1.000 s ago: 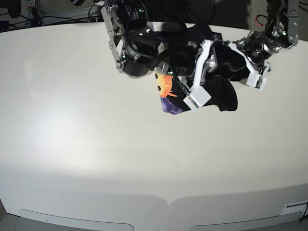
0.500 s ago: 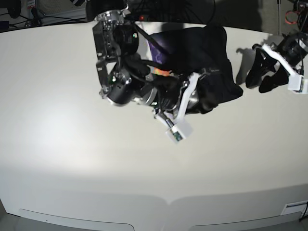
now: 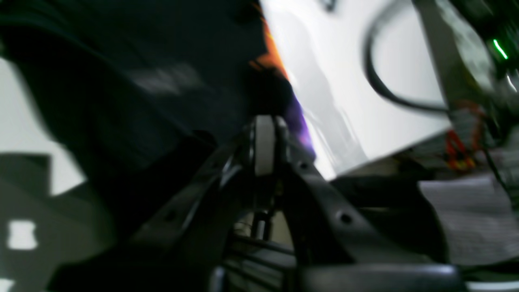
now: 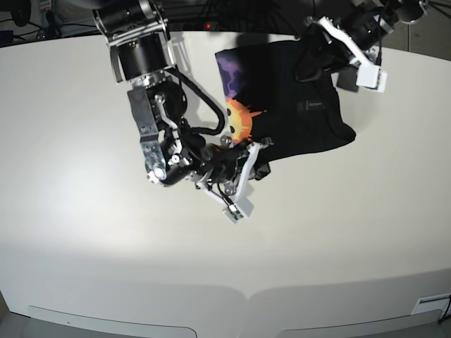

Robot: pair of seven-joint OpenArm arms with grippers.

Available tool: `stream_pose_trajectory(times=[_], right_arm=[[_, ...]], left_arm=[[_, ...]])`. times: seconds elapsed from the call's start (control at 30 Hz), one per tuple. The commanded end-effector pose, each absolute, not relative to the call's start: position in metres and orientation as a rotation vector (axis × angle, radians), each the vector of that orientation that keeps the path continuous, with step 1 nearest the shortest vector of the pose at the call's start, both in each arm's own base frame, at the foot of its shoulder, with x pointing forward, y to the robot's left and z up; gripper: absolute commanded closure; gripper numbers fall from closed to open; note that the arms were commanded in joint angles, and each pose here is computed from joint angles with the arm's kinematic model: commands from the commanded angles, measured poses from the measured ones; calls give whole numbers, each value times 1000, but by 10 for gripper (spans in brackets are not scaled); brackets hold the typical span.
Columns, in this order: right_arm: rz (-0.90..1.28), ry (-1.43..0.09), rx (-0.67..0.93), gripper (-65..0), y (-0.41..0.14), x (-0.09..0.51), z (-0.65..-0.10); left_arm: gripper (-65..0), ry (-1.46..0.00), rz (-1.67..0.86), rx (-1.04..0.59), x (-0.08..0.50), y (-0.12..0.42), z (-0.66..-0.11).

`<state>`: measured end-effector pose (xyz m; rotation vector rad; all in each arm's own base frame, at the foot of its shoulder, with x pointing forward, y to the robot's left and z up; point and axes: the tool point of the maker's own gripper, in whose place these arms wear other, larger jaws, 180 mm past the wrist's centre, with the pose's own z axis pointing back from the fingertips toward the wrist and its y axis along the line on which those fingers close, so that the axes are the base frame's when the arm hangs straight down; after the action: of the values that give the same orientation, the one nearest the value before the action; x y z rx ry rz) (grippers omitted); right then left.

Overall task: Fold the T-shirt properly
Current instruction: 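Grasp the folded bundle with both grippers and flip it over, then lower the bundle flat and open both grippers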

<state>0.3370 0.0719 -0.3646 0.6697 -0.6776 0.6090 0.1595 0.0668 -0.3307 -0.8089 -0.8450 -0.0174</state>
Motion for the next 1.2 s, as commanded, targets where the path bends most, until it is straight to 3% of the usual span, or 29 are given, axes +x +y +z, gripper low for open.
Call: stream_pose_trajectory(times=[0.0, 0.1, 0.37, 0.47, 0.6, 0.77, 1.0, 1.17], right_arm=[[618, -729, 686, 0, 78, 350, -349], [615, -715, 663, 0, 76, 354, -359], [630, -692, 669, 0, 81, 348, -366], [633, -680, 664, 0, 80, 347, -368], [636, -667, 659, 0, 80, 345, -370], [636, -669, 661, 0, 80, 345, -369], [642, -652, 654, 0, 79, 343, -372], [708, -577, 623, 0, 70, 331, -383]], left_arm=[[0, -895, -14, -869, 161, 63, -314], [0, -888, -45, -988, 153, 47, -301], [0, -804, -179, -991, 133, 8, -315], [0, -813, -202, -831, 139, 14, -335], [0, -843, -159, -542, 159, 60, -359], [0, -794, -141, -323, 160, 116, -382], [0, -669, -62, -280, 135, 143, -427], [0, -754, -19, -305, 146, 143, -421]])
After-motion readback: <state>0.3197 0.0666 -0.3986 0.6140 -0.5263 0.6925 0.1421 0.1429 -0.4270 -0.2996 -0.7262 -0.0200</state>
